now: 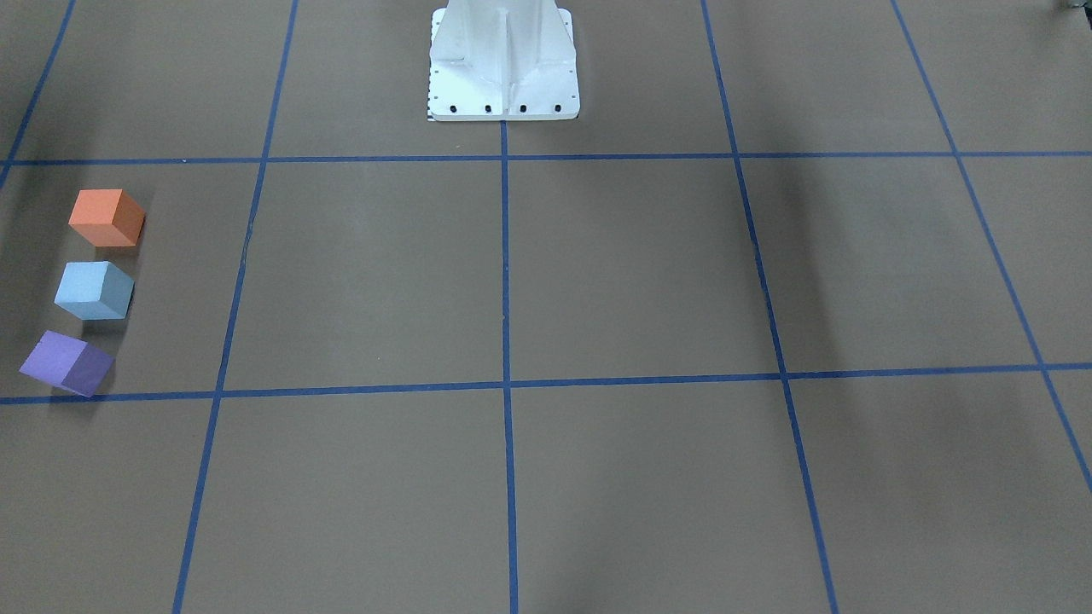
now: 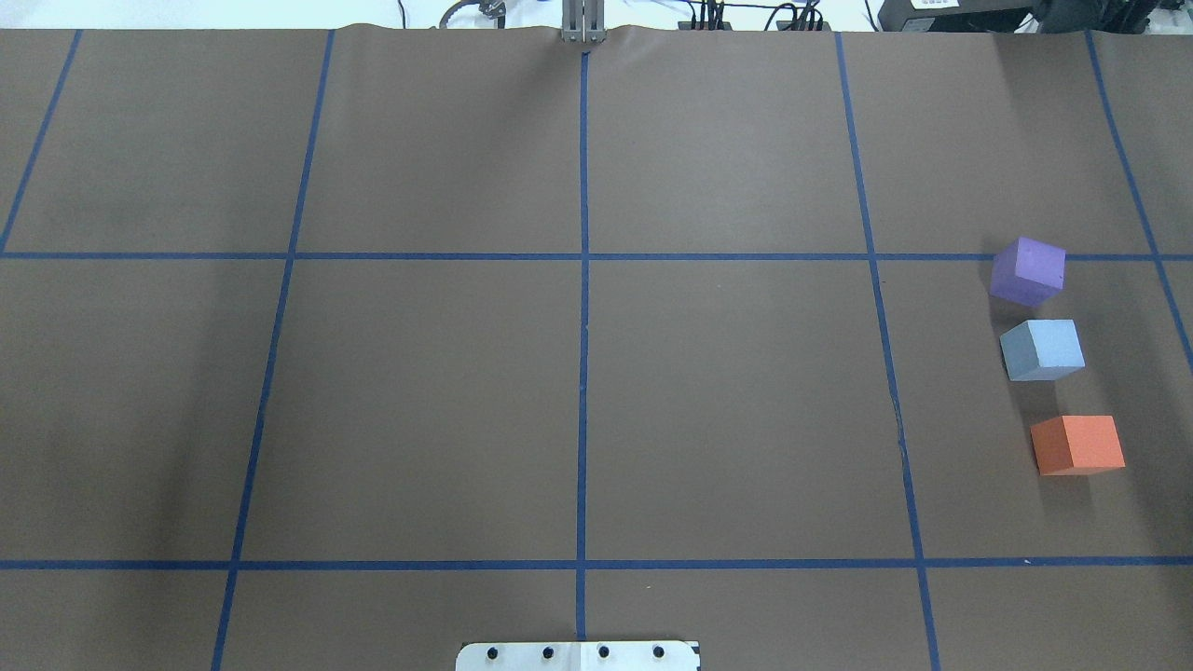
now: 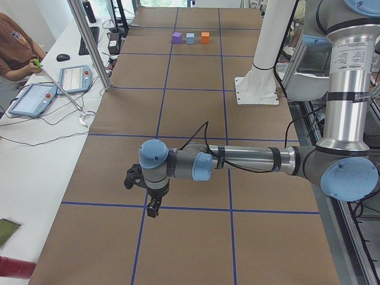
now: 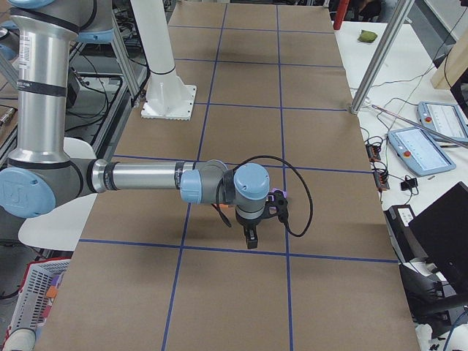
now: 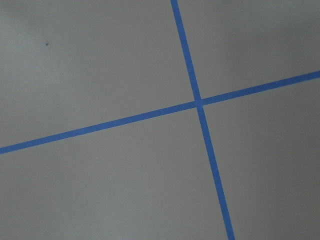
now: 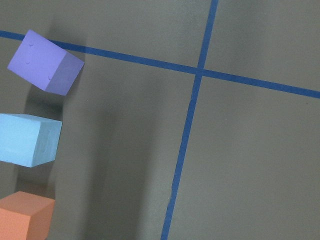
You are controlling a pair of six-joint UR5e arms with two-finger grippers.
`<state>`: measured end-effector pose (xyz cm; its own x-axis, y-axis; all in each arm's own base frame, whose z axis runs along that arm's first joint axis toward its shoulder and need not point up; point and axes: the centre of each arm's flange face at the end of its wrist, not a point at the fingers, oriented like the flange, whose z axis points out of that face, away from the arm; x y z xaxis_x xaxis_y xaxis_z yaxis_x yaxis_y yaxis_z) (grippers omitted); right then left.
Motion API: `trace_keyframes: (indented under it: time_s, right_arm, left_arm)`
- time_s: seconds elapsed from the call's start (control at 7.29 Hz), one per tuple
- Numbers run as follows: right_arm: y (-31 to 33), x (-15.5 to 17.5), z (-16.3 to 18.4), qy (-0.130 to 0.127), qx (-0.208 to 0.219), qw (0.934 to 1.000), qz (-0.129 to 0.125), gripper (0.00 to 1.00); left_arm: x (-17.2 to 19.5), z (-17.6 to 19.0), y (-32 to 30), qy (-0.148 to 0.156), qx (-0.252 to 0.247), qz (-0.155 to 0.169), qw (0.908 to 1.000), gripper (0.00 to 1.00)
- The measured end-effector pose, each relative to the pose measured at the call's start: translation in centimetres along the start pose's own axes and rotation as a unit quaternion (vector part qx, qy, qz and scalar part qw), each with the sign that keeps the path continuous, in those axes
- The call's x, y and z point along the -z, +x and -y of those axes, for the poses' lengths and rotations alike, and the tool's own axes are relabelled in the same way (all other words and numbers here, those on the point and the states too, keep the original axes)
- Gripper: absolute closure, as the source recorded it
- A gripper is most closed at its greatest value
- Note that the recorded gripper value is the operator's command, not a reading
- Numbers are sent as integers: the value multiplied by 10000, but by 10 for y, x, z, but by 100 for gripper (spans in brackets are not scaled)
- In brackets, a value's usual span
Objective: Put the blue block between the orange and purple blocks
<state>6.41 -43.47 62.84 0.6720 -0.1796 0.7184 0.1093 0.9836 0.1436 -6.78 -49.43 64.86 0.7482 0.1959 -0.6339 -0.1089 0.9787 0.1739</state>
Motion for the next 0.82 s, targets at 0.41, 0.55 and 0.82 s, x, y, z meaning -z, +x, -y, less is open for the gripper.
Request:
trace_keyframes:
  time_s: [0.41, 0.55, 0.82]
  right_arm:
    - [-3, 4, 3, 43, -811, 9967, -61, 0]
    - [-3, 5, 4, 54, -894, 9959, -100, 0]
    - [-3, 6, 4, 61, -933, 9955, -124, 0]
  left_arm:
    - [-2, 0, -2, -12, 1013, 2, 9949, 0]
    - [-2, -1, -2, -13, 1101, 2, 9939, 0]
    - [-3, -1, -2, -15, 1147, 2, 9934, 0]
